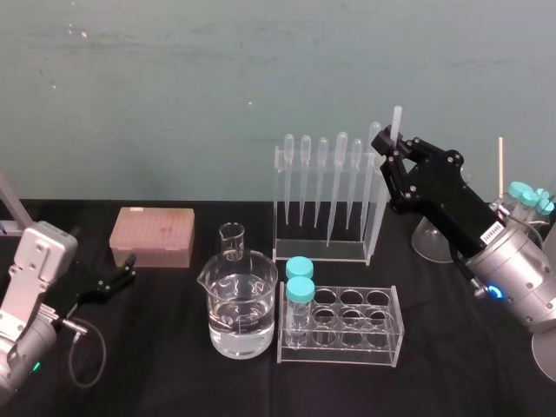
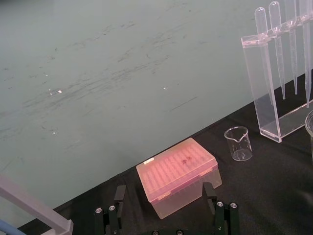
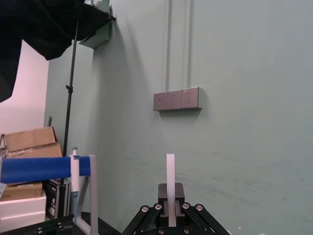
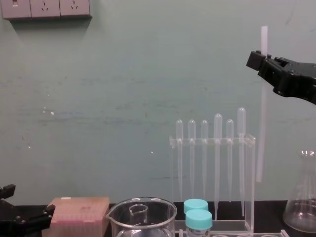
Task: Pick up the stirring rod with one hand, then place it down.
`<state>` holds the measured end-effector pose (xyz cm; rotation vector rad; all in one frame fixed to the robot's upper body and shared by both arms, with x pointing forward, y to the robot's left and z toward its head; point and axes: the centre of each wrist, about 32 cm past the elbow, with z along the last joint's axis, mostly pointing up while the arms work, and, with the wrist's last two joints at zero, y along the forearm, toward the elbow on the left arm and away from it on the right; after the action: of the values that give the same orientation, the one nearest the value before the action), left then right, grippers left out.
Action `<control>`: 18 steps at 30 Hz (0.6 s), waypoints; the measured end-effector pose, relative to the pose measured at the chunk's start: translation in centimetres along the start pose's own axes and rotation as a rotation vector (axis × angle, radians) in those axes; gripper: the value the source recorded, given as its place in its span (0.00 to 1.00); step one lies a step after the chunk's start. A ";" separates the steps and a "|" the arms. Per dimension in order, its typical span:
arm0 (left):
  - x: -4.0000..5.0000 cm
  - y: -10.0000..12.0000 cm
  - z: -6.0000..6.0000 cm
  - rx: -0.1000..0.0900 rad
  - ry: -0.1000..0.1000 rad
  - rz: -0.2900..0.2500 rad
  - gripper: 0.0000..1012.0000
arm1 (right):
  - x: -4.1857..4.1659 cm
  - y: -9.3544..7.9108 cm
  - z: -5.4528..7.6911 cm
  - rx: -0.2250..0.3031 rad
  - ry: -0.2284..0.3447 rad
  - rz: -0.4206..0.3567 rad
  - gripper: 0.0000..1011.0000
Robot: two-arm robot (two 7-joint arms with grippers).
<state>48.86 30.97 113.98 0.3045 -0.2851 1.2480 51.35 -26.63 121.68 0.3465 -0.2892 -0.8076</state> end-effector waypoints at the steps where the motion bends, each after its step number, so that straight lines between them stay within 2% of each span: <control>1: 0.00 0.0 0.0 0.000 0.000 0.000 0.99 | 0.03 0.0 0.0 -0.001 0.001 0.004 0.07; 6: 0.00 0.0 0.0 0.000 0.000 0.000 0.99 | 0.56 -0.4 -0.8 -0.012 0.034 0.057 0.07; 9: 0.00 0.0 0.0 0.000 0.000 0.000 0.99 | 1.11 -1.0 -2.1 -0.041 0.061 0.085 0.07; 15: 0.00 0.0 0.0 0.000 0.000 0.000 0.99 | 1.76 -1.8 -4.3 -0.089 0.085 0.061 0.07; 18: 0.00 0.0 0.0 0.000 0.000 0.000 0.99 | 1.86 -1.8 -4.8 -0.094 0.092 0.057 0.07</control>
<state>48.86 30.97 113.98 0.3045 -0.2850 1.2479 53.25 -28.22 116.80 0.2848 -0.1736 -0.7445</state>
